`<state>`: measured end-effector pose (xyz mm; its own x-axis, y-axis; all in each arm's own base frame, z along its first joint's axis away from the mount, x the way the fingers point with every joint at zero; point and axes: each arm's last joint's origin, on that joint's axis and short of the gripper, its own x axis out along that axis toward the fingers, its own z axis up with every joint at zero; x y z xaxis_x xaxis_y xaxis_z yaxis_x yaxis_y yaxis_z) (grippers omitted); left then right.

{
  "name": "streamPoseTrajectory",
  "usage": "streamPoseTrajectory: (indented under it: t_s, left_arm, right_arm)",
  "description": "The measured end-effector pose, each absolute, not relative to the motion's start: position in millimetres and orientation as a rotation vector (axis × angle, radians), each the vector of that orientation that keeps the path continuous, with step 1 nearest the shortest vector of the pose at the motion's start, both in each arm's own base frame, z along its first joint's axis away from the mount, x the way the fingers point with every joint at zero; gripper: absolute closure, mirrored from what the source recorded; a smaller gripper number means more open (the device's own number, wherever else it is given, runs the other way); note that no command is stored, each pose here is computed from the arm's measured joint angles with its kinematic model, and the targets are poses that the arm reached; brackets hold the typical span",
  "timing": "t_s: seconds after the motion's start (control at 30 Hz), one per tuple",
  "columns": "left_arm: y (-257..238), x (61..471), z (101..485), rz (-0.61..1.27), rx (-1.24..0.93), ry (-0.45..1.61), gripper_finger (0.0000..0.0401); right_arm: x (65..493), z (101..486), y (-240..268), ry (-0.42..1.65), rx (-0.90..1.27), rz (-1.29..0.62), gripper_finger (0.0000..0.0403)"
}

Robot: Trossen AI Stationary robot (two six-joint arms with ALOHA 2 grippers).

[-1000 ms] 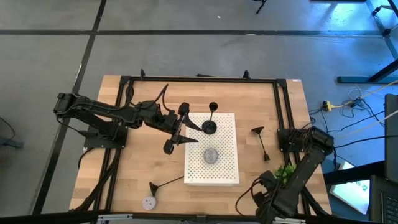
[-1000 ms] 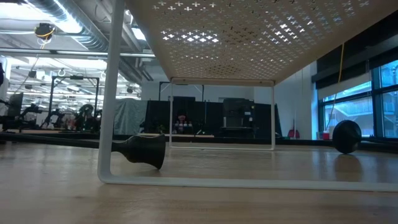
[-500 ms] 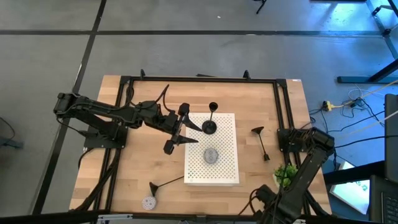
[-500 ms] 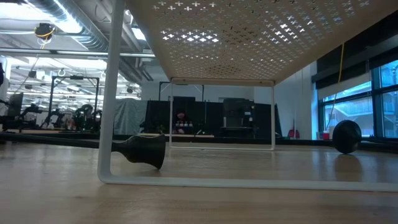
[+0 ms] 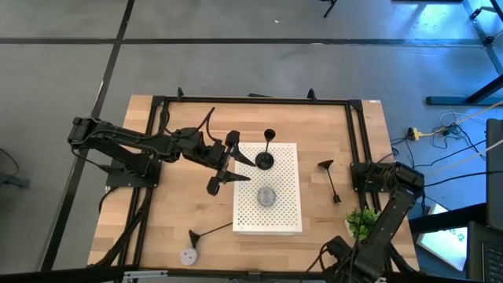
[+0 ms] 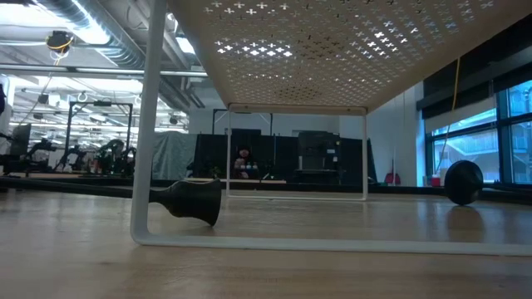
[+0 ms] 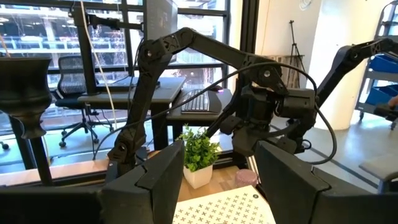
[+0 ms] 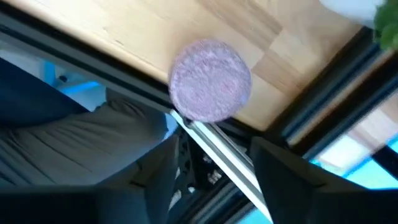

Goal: Pick & Place candle stick holders
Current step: Put the purple scented candle on the shelf

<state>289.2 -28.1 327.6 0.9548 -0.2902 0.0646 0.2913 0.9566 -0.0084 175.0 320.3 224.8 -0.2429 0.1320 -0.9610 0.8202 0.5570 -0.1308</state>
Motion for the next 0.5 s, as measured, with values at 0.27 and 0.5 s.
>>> streamPoseTrajectory:
  t_s: [0.27,0.5]
  left_arm:
    - [-28.1,289.3,327.5,-0.295,-0.019,-0.062,0.0205]
    - [-28.1,289.3,327.5,-0.295,-0.019,-0.062,0.0205]
  right_arm:
    - [176.1,215.0,324.5,1.747,0.812,-0.854,0.0142]
    - [177.3,205.8,327.2,1.768,0.798,-0.884,0.0119]
